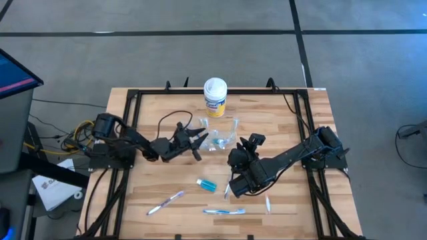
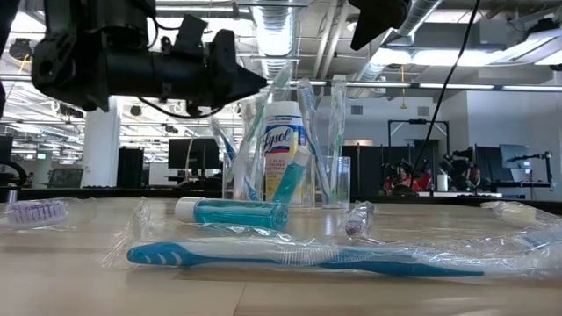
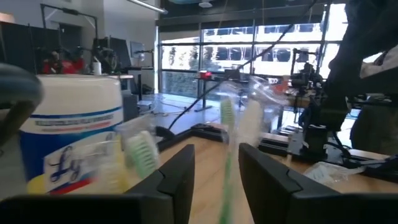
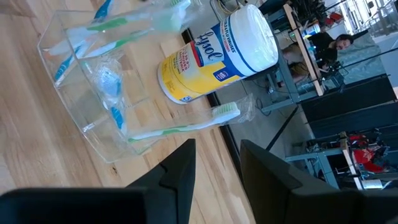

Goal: Pick & Place toothbrushing station
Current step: Put the green toothbrush into the transparent organizer

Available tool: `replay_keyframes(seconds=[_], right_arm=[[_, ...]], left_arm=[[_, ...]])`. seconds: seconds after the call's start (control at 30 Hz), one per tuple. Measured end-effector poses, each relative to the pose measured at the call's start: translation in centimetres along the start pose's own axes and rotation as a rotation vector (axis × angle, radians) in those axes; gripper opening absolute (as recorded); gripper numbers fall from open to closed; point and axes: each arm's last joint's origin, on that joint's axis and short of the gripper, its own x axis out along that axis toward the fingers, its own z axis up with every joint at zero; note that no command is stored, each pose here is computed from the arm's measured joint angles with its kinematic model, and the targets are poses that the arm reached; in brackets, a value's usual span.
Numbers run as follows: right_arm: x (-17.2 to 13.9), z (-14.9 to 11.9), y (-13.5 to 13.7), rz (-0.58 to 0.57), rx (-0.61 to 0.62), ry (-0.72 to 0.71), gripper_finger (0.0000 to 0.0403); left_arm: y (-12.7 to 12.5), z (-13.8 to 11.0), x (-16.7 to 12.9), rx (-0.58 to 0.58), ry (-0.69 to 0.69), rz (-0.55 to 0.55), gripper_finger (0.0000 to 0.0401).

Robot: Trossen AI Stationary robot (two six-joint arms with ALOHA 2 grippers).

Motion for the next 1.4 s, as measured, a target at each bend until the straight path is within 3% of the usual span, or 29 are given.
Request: replay_keyframes(seconds=[0.43, 0.6, 0.9, 1.1, 1.4], right_arm=[[0.0, 0.0, 0.0, 0.000, 0.001, -0.001, 0.0116], [0.2, 0.0, -0.1, -0.007, -0.021, 0.008, 0.0116], [2.0, 0.2, -0.6, 0.001, -0.074, 0.081, 0.0116], [3.9, -1.2, 0.3, -0.034, -0.151, 0.128, 0.0116], [5.3, -1.5, 1.4, -0.033, -0.204, 0.104, 0.0116]], left_arm=[[0.3, 1.9, -3.2, -0.028, -0.025, -0.080, 0.0039], [-0.2, 2.0, -3.5, 0.017, -0.031, -0.193, 0.0035], [-0.2, 1.9, -3.5, 0.019, -0.028, -0.193, 0.0035], [-0.2, 1.9, -3.4, 0.020, -0.027, -0.193, 0.0035], [-0.2, 1.9, -3.4, 0.020, -0.027, -0.193, 0.0035]])
